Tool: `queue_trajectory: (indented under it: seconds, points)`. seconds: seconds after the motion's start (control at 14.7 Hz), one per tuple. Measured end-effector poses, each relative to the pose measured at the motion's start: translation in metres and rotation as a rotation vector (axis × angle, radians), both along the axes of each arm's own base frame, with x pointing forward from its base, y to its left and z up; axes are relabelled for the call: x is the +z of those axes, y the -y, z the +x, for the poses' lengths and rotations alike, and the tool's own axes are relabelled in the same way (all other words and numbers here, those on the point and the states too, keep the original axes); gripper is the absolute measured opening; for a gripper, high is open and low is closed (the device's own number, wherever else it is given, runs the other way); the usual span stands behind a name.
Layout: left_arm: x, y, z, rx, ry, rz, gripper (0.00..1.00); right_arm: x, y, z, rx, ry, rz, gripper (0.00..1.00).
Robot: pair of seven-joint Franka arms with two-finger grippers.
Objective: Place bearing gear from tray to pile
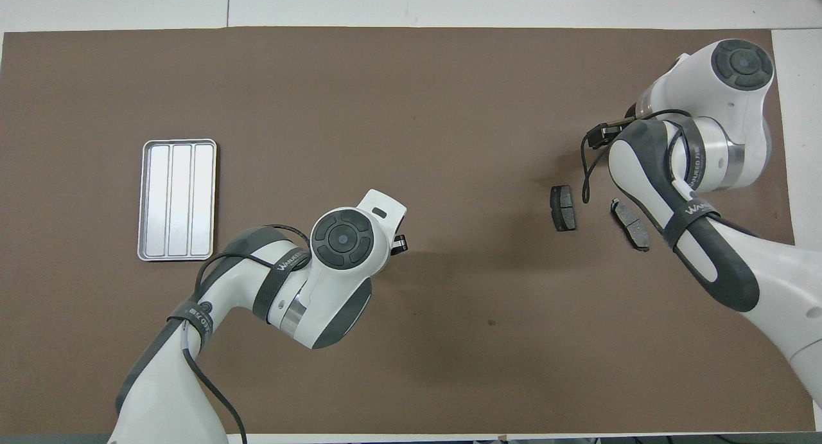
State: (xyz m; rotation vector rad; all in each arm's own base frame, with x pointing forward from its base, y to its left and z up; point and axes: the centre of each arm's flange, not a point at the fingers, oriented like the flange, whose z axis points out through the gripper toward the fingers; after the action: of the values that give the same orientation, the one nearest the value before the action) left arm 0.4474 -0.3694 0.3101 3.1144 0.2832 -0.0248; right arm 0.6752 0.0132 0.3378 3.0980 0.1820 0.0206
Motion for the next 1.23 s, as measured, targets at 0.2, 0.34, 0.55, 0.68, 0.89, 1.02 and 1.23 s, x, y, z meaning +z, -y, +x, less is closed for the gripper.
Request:
queue_trajectory:
  seconds: [0.2, 0.34, 0.55, 0.68, 0.89, 1.02, 1.23]
  points:
    - [-0.009, 0.001, 0.000, 0.000, 0.002, 0.001, 0.34, 0.062, -0.023, -0.018, -0.028, -0.026, -0.001, 1.00]
    - [-0.013, 0.002, 0.000, 0.000, 0.003, 0.001, 0.34, 0.091, -0.055, -0.033, -0.080, -0.036, 0.006, 1.00]
    - [-0.013, 0.003, 0.000, -0.002, 0.011, -0.004, 0.42, 0.112, -0.119, -0.053, -0.183, -0.049, 0.014, 1.00]
    - [-0.013, 0.003, 0.000, -0.002, 0.011, -0.004, 0.65, 0.114, -0.160, -0.065, -0.235, -0.047, 0.012, 1.00]
    - [0.018, -0.005, 0.017, 0.026, 0.018, -0.011, 0.96, 0.114, -0.200, -0.078, -0.306, -0.042, 0.009, 1.00]
    - [0.077, -0.034, 0.049, 0.056, 0.023, -0.020, 1.00, 0.115, -0.217, -0.084, -0.339, -0.039, 0.008, 1.00]
    - [0.164, -0.114, 0.095, 0.068, 0.043, -0.034, 1.00, 0.116, -0.242, -0.095, -0.399, -0.034, 0.008, 1.00]
